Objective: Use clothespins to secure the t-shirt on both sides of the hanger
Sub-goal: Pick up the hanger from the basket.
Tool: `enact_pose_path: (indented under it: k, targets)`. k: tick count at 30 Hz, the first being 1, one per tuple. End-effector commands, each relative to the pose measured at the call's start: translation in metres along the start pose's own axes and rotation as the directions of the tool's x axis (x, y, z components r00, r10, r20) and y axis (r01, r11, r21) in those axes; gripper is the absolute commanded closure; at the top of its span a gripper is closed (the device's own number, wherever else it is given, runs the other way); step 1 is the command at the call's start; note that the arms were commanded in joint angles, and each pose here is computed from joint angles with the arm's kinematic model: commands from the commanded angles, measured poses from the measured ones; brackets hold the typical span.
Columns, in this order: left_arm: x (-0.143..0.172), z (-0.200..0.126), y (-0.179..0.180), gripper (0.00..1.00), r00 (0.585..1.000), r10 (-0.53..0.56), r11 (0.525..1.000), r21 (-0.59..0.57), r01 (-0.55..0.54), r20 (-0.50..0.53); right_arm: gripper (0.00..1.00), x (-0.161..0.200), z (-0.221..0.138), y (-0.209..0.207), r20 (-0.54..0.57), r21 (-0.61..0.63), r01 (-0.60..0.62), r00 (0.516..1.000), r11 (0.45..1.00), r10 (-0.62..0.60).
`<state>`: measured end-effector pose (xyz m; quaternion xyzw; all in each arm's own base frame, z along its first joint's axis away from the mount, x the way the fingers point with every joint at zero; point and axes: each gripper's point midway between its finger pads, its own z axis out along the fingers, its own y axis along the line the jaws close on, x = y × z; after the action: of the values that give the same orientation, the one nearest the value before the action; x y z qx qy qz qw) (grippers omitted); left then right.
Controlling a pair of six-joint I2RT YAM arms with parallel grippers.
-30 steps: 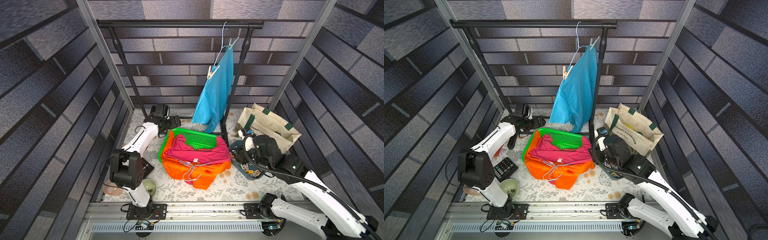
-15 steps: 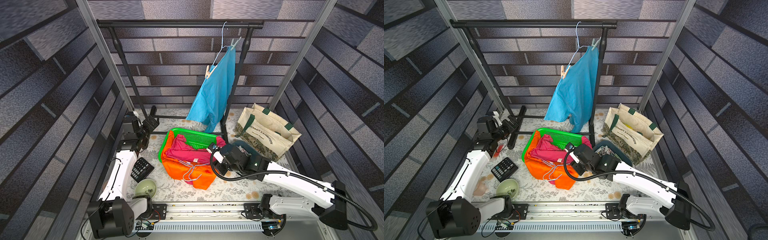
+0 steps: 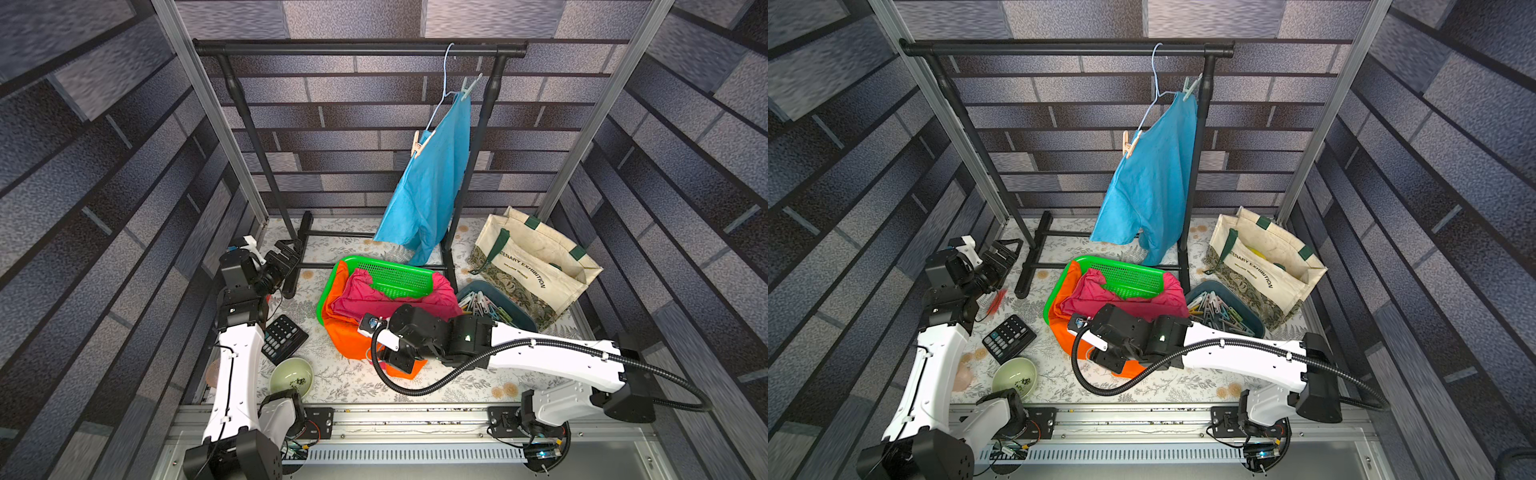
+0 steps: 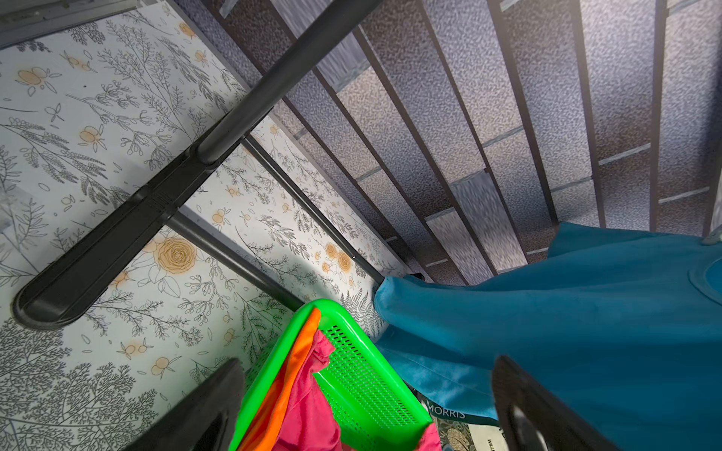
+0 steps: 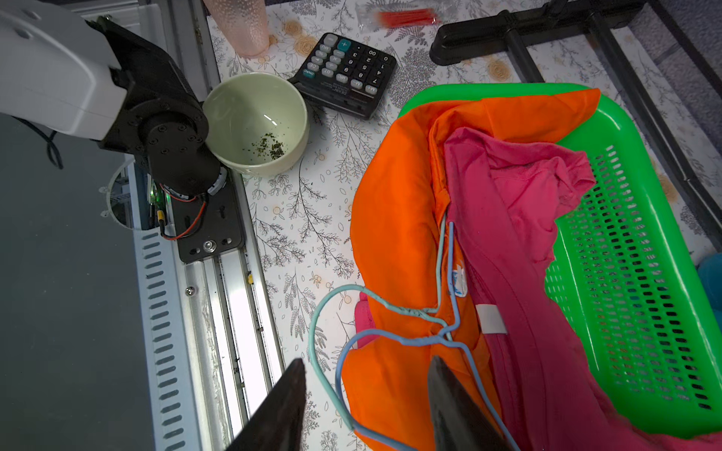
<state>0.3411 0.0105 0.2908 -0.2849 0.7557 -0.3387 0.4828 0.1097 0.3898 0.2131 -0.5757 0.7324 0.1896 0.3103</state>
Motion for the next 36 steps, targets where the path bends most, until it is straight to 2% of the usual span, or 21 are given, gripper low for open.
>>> enact_pose_path:
  k: [1, 7, 11, 12, 18, 26, 29, 32, 36]
  targets:
    - [0.007, -0.01, -0.007, 0.0, 0.998, 0.064, 0.998, -0.007, -0.064, -0.024, 0.49, 0.012, 0.012, 0.007, -0.069, -0.026, 0.04, 0.997, 0.999, -0.042]
    - [0.024, -0.013, -0.015, 0.0, 0.989, 0.134, 0.991, -0.007, -0.135, -0.069, 0.53, 0.018, 0.034, 0.003, -0.1, 0.004, 0.067, 0.993, 0.998, -0.066]
    - [0.035, -0.011, -0.024, 0.0, 0.98, 0.171, 0.985, 0.019, -0.17, -0.1, 0.68, 0.018, 0.043, -0.007, -0.105, 0.06, 0.063, 0.993, 0.996, -0.057]
    - [0.037, -0.01, -0.026, 0.0, 0.977, 0.184, 0.983, 0.027, -0.182, -0.106, 0.69, 0.018, 0.044, -0.007, -0.105, 0.06, 0.062, 0.993, 0.996, -0.056]
    - [0.046, -0.007, -0.033, 0.0, 0.962, 0.239, 0.971, 0.031, -0.237, -0.132, 0.65, 0.015, 0.033, 0.004, -0.11, -0.01, 0.025, 0.994, 1.0, -0.026]
    - [0.045, -0.004, -0.033, 0.0, 0.961, 0.242, 0.97, 0.026, -0.24, -0.131, 0.59, -0.013, -0.022, 0.027, -0.01, -0.163, -0.052, 0.999, 0.985, 0.051]
    - [0.045, -0.002, -0.033, 0.0, 0.962, 0.238, 0.971, 0.031, -0.236, -0.131, 0.59, -0.004, -0.015, 0.038, -0.068, -0.209, -0.064, 0.996, 0.976, 0.05]
    - [0.046, -0.001, -0.034, 0.0, 0.961, 0.242, 0.97, 0.035, -0.239, -0.135, 0.59, 0.013, 0.003, 0.034, -0.144, -0.167, -0.06, 0.989, 0.984, 0.036]
    - [0.05, 0.0, -0.032, 0.0, 0.959, 0.24, 0.971, 0.034, -0.238, -0.152, 0.59, 0.016, 0.018, 0.027, -0.154, -0.123, -0.044, 0.988, 0.991, 0.025]
